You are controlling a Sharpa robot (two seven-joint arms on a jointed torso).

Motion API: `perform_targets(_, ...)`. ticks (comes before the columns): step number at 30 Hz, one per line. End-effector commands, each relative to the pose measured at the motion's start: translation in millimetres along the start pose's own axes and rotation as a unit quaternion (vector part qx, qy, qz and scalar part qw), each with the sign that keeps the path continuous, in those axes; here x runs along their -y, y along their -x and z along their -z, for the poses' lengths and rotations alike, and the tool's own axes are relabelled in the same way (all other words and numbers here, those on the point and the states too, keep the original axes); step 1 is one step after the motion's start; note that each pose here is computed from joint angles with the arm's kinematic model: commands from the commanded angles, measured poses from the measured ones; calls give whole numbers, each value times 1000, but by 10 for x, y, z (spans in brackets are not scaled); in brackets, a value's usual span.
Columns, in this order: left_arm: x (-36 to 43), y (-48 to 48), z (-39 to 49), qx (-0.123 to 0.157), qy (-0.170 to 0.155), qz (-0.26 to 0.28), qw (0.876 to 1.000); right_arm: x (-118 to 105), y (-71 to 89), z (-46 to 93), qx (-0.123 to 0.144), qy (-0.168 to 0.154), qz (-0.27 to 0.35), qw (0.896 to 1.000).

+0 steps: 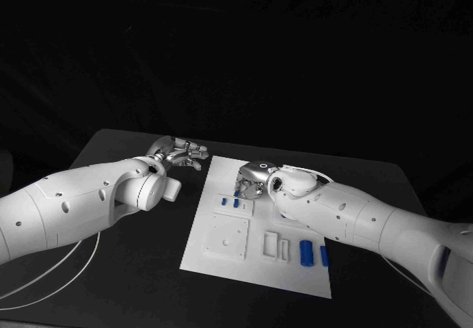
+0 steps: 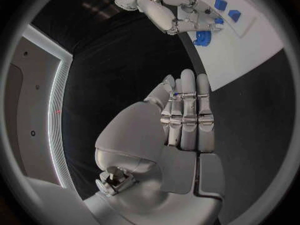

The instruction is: Assemble the parts on the task board

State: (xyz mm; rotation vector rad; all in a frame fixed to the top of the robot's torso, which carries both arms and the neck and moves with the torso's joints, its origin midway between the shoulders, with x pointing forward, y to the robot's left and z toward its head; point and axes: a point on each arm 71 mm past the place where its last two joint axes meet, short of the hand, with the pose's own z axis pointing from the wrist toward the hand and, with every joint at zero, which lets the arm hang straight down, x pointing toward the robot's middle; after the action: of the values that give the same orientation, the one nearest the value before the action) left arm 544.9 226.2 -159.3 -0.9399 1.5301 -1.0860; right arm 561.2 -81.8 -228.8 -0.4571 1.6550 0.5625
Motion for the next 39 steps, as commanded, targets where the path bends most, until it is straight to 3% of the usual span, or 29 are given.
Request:
perform_targets(1, 18, -12, -4, -6, -4, -3, 1000, 14, -92, 23, -16, -5, 5, 1000)
perform_targets(16, 9, 10, 4, -5, -2, -3, 1000, 135, -45, 101, 15, -12, 12, 1000)
perform_targets(39, 15, -5, 18, -13, -6, -6, 1000, 158, -9, 144, 21, -24, 25, 999)
